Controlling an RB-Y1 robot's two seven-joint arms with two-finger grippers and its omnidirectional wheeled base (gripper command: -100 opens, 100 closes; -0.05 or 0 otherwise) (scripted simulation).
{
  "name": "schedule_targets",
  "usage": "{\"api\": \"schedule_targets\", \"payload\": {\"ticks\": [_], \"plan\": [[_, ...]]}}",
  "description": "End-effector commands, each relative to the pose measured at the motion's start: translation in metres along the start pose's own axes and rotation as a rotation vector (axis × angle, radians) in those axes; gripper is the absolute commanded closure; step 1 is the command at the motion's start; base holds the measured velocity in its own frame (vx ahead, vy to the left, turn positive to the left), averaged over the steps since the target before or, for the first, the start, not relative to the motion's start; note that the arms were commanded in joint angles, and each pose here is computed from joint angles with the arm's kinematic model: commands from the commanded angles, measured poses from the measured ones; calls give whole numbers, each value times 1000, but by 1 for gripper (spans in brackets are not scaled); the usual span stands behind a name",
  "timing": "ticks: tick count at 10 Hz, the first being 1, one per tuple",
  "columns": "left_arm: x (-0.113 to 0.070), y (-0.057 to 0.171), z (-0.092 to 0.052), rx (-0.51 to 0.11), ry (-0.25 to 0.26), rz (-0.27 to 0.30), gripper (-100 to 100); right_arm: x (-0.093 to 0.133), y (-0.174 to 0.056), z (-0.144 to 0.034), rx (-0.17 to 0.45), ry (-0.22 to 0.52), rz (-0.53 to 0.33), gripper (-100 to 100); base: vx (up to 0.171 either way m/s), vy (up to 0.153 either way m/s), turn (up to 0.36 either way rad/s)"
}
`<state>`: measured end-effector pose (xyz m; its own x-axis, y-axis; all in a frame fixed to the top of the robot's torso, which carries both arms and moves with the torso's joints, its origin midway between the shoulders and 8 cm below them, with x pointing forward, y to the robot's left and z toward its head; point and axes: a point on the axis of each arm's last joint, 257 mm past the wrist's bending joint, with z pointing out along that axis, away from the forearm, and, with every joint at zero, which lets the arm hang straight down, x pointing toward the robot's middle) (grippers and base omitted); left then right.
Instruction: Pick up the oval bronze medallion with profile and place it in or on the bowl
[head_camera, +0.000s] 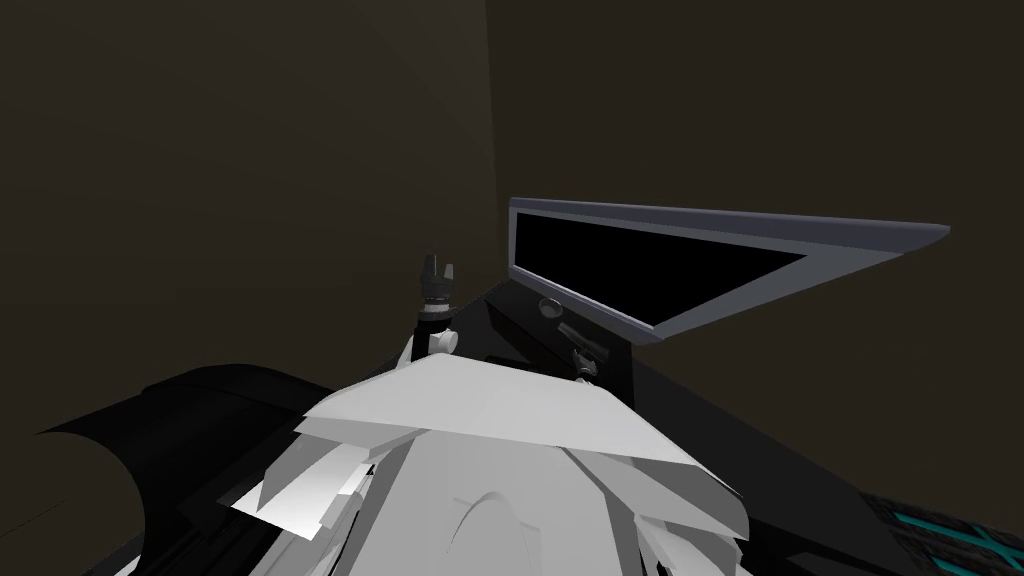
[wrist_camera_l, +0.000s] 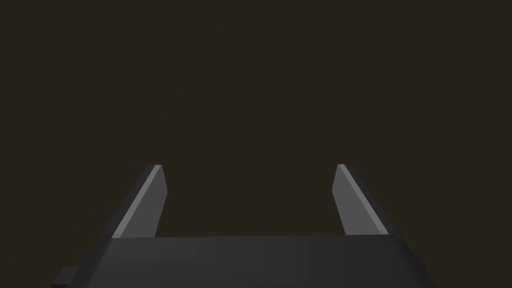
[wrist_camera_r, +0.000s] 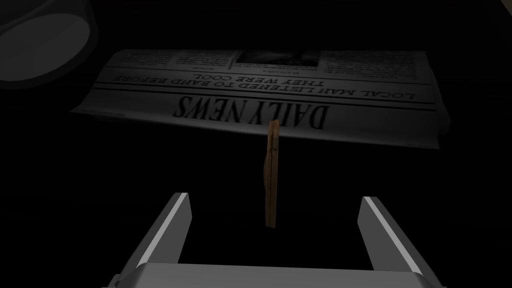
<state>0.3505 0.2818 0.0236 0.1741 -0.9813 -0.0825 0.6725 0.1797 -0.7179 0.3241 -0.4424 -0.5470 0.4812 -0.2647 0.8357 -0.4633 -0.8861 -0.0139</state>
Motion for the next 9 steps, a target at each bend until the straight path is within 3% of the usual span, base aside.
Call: {"api": "schedule_targets", "payload": {"ticks": [1,5,6,9], "plan": [[0,0,0,0,0,0,0,0,0,0,0,0,0,-100,-4,-5,13],[0,0,0,0,0,0,0,0,0,0,0,0,0,-100,1,2,-5],[0,0,0,0,0,0,0,-12,-7,-7,-2,1,3,-100,-13,-16,48],[0,0,0,0,0,0,0,-14,-8,-8,-2,1,3,-100,-1,-2,5]]}}
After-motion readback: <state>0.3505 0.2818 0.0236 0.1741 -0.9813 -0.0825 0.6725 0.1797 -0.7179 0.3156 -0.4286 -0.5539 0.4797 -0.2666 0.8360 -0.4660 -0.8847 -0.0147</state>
